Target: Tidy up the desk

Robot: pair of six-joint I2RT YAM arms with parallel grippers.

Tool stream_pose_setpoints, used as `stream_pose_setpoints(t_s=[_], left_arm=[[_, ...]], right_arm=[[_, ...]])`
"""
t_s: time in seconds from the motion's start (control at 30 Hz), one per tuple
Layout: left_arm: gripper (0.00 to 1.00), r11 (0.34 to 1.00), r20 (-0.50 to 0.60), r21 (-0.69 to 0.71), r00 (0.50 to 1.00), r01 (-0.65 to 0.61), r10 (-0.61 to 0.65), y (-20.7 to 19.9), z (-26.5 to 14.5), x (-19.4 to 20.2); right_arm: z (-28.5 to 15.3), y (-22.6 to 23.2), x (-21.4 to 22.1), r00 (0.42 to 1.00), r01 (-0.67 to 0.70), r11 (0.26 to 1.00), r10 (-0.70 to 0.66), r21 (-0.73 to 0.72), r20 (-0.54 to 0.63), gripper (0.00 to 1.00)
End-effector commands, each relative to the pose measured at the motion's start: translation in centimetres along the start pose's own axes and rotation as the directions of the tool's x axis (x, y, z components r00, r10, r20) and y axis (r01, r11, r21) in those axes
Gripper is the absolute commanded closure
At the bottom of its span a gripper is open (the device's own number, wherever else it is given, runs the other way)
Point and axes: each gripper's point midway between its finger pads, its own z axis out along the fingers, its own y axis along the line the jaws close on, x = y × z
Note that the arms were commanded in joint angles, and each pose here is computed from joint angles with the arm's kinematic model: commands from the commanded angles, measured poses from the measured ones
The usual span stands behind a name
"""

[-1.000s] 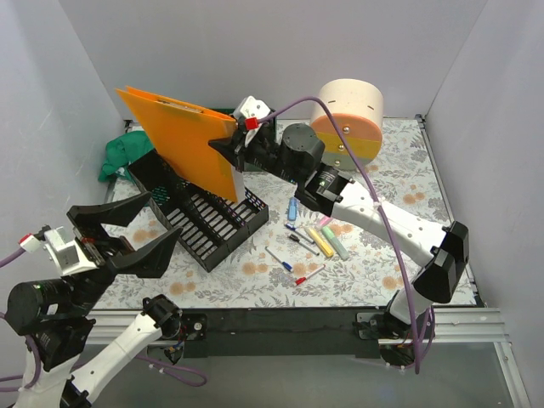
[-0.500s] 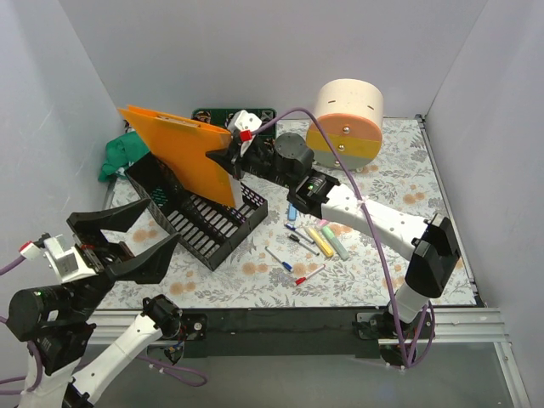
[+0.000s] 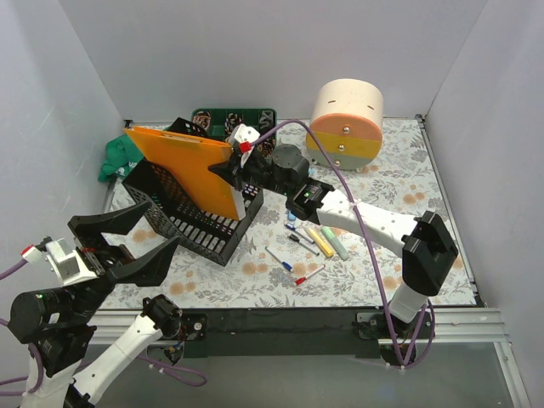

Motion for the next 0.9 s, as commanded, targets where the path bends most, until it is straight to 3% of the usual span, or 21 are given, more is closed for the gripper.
stream_pose_setpoints(t_s=[0.0,0.27,0.4,0.87], left_arm=[[0.02,1.000,-0.016,-0.011,1.000,-0.009,0.009,0.3,0.1,0.6],[0.02,1.000,-0.021,-0.010,1.000,-0.015,0.015,0.4,0.4,0.8],[0.02,1.000,-0.022,-0.013,1.000,-0.015,0.014,0.4,0.3,1.0],[0.02,1.000,-0.015,-0.011,1.000,-0.011,0.011,0.3,0.0,0.9]], right_arm=[[0.4,-0.1,-5.5,0.984,0.012,1.000,-0.012,-0.001,0.179,0.99],[0.4,-3.7,-4.8,0.984,-0.058,0.972,0.017,0.226,0.179,0.99],[-0.2,-4.0,-5.5,0.982,-0.022,0.944,-0.041,0.329,0.183,0.99],[0.7,-3.6,-3.1,0.979,0.026,0.928,-0.098,0.371,0.177,0.99]])
